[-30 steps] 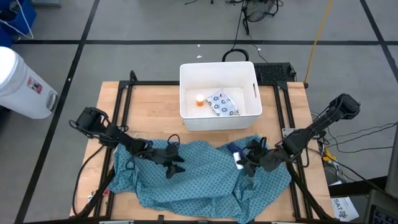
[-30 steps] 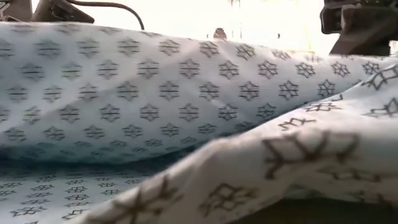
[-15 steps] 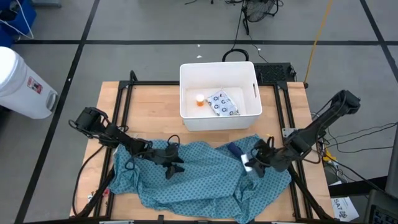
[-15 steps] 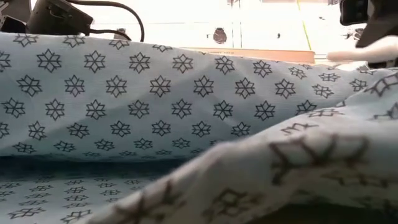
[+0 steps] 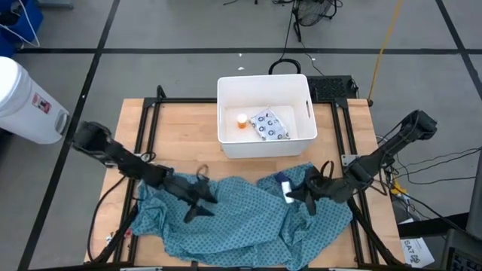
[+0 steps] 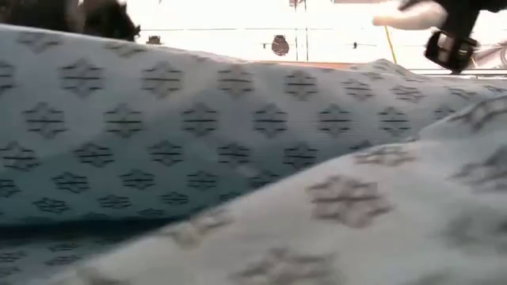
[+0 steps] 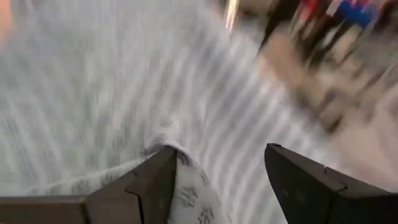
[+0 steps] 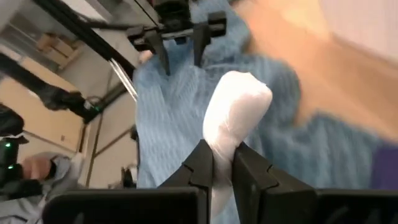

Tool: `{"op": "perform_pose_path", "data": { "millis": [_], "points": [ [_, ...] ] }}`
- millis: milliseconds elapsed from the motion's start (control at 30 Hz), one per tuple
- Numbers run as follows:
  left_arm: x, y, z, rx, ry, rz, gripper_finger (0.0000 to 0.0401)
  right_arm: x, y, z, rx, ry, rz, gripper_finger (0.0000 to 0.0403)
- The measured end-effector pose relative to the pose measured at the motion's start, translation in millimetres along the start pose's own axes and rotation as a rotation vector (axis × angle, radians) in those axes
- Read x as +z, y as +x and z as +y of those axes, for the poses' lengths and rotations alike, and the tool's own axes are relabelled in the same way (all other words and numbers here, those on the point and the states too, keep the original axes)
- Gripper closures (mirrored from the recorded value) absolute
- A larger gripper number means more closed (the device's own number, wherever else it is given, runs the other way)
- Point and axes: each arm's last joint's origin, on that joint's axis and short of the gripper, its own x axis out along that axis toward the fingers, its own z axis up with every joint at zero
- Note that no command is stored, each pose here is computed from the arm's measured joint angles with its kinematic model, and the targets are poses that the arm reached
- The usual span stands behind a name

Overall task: Pick & place medical supplies in basket/bin
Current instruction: Put the white rolled gauze into the white bin

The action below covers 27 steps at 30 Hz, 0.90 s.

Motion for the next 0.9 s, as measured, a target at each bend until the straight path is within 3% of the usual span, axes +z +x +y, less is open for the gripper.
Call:
{"op": "perform_pose_path", "data": {
  "millis": [167, 467, 700, 900],
  "points": [
    [26.1, -21.2, -14.7, -0.023, 0.099, -0.181, 0.0157, 18.9, 7.6, 3.7, 0.102, -0.072, -0.068, 0.0379],
    [49.5, -36.2, -13.0, -0.005, 0.152, -0.328, 0.0158, 52.1, 21.1, -19.1, 0.091, -0.081, -0.104, 0.0378],
    [39.8, -20.6, 10.2, -0.045, 0.035, -0.188, 0.0158, 65.8, 24.6, -31.2, 0.068, -0.078, -0.128, 0.0375],
    [34.3, 2.5, 28.5, -0.060, 0.005, -0.100, 0.0158, 72.1, 25.7, -36.5, 0.062, -0.069, -0.141, 0.0374]
  ]
}}
